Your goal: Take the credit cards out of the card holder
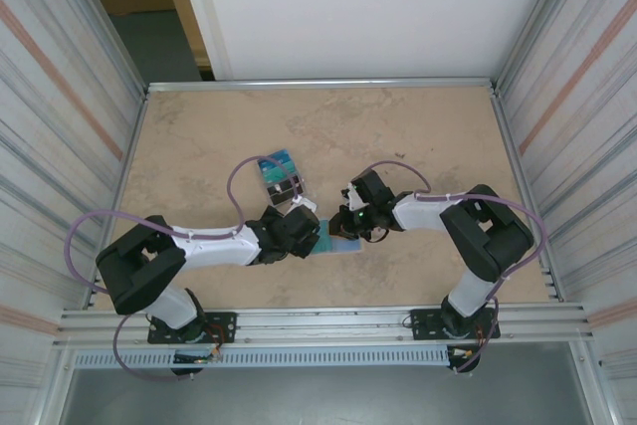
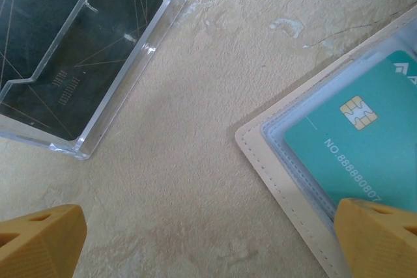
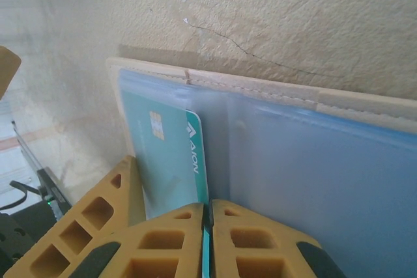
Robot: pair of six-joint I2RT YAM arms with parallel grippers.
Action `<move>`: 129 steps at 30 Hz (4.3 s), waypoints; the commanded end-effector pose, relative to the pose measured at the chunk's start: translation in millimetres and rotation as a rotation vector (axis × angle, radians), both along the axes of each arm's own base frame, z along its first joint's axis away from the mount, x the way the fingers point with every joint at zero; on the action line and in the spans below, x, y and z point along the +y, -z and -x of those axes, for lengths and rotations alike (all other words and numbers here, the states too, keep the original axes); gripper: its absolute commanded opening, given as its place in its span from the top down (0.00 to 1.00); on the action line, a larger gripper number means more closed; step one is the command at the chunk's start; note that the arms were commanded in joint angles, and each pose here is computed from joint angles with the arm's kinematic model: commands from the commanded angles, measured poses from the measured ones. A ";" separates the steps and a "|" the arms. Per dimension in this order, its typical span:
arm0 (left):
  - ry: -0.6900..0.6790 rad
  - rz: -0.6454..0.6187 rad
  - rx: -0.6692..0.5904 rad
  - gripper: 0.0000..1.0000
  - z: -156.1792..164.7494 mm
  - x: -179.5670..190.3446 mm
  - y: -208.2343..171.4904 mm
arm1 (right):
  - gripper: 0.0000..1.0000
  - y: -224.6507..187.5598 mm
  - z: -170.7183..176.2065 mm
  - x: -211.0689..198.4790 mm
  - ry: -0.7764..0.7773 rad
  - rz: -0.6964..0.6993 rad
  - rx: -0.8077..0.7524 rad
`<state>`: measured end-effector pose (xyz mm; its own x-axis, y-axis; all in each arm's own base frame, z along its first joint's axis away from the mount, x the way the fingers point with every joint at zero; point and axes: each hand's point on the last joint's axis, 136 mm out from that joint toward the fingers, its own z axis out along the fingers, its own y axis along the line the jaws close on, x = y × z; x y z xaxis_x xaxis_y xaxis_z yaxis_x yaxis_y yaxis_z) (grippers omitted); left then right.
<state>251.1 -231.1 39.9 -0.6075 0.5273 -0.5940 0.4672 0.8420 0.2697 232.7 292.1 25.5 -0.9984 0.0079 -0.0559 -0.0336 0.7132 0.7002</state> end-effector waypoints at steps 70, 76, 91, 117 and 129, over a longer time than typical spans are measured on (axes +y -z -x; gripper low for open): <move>0.075 0.053 -0.091 0.01 -15.5 -26.2 -47.7 | 1.00 -8.5 -12.6 -28.6 0.032 0.033 -0.032; 0.108 0.007 -0.063 0.01 -20.5 -32.7 -31.3 | 1.00 -8.4 -12.6 -29.0 0.031 0.034 -0.032; 0.124 -0.102 -0.018 0.01 -21.0 -29.0 -5.2 | 1.00 -13.9 -14.4 -36.1 0.048 0.026 -0.043; 0.123 -0.079 0.012 0.01 -14.4 -32.2 1.2 | 0.92 -12.0 -11.5 -10.5 0.049 -0.154 -0.050; 0.101 -0.063 -0.028 0.01 -17.2 -27.4 -13.6 | 1.00 -12.2 -14.5 -36.4 0.068 0.025 -0.111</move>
